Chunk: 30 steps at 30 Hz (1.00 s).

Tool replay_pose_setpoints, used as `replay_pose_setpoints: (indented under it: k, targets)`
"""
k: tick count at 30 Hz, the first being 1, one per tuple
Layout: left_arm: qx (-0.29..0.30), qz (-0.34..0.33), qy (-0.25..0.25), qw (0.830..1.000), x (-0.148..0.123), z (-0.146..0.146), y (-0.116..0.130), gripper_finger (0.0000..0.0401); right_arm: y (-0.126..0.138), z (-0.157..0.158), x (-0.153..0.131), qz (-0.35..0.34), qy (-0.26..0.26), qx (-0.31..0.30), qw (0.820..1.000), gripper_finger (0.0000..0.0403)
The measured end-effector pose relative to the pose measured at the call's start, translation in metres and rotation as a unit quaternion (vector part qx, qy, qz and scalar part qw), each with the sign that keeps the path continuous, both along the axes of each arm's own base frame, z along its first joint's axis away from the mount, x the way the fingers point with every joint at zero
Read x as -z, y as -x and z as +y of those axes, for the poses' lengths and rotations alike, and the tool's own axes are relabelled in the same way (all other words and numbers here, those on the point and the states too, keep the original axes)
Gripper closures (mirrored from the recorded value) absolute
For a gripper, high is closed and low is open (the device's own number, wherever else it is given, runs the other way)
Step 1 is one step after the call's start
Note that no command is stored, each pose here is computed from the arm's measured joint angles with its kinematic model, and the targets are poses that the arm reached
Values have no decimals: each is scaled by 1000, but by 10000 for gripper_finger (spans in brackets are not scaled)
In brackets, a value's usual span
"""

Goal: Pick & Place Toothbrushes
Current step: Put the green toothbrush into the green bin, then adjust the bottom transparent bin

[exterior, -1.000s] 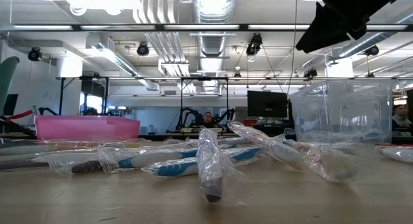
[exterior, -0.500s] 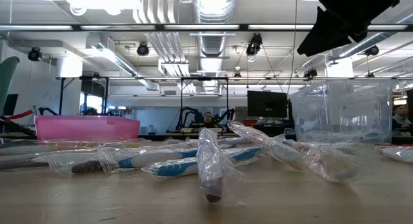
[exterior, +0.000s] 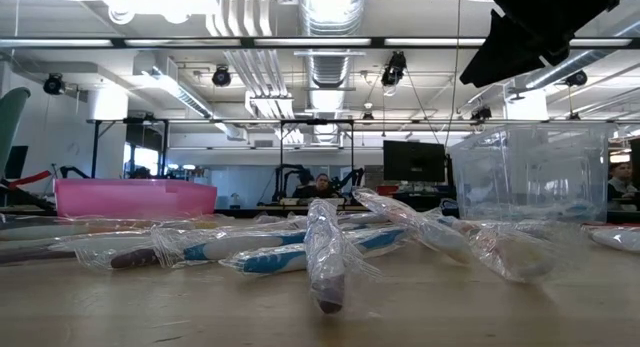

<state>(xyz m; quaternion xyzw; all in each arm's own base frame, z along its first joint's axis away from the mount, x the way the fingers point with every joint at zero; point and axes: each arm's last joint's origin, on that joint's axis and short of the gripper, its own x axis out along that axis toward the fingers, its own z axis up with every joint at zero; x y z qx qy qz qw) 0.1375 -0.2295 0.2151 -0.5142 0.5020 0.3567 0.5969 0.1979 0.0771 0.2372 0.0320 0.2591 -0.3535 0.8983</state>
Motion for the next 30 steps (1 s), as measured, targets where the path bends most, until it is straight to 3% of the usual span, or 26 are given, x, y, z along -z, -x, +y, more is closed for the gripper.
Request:
replay_pose_setpoints:
  k: [17,25,30]
  targets:
    - [18,3,16,1000,-2,0,1,234,0,0,0,0,0,0,1000,188]
    - [10,-13,64,998,-25,10,7,225,0,0,0,0,0,0,1000,178]
    - [-8,-64,76,995,-42,18,9,224,0,0,0,0,0,0,1000,167]
